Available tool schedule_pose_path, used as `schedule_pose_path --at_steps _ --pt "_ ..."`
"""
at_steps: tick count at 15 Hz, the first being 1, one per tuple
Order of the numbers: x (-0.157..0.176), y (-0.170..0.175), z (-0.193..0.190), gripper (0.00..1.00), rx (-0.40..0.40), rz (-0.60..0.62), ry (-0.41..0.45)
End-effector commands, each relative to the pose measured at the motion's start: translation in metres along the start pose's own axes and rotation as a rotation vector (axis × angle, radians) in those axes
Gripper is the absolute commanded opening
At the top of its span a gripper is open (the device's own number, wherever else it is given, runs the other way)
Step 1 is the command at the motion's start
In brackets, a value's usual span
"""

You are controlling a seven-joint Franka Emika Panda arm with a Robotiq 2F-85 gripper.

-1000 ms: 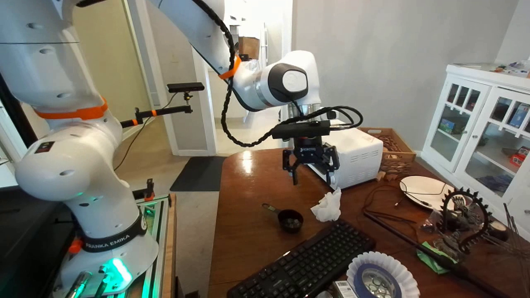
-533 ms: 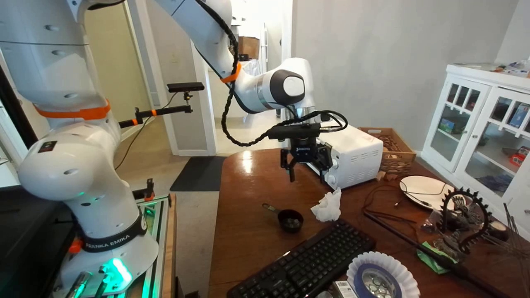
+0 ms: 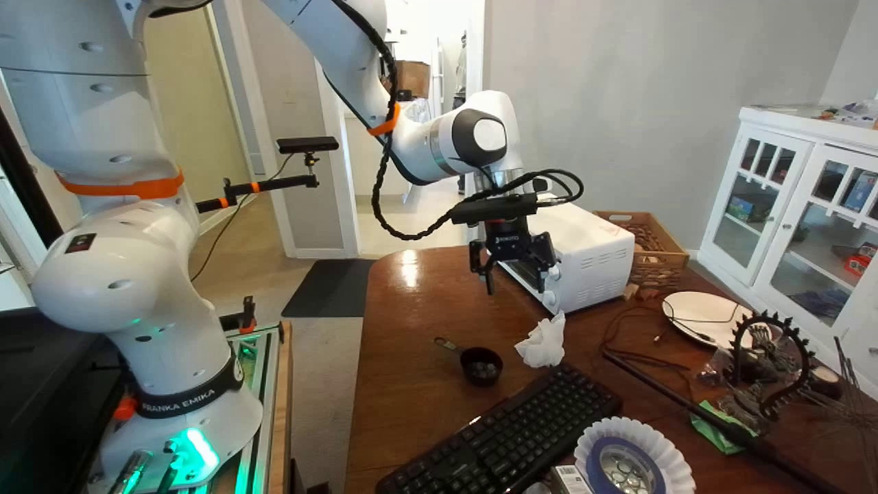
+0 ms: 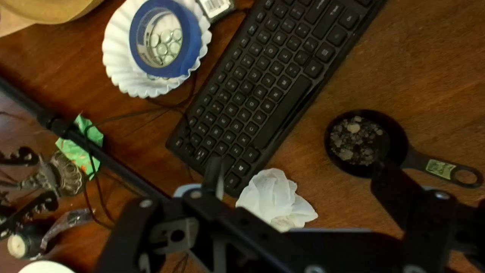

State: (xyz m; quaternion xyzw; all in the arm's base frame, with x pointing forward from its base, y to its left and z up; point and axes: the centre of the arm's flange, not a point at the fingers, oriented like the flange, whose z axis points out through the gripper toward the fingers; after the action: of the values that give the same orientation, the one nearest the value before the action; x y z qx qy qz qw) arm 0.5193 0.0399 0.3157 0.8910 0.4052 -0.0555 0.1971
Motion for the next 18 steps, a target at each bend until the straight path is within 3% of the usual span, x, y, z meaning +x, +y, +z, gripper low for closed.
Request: schedule_pose_path --at_steps 1,6,13,18 --pt "0.066 -0.009 -0.022 1.0 -0.07 -0.178 -0.046" --pt "0.151 -0.052 -0.05 1.0 -0.16 -0.416 -0.075" --pt "0.235 -0.064 -0.068 1.0 -0.323 -0.752 -0.096" --pt "0.268 -0.105 -0.07 1.0 -0.47 -0.923 -0.079"
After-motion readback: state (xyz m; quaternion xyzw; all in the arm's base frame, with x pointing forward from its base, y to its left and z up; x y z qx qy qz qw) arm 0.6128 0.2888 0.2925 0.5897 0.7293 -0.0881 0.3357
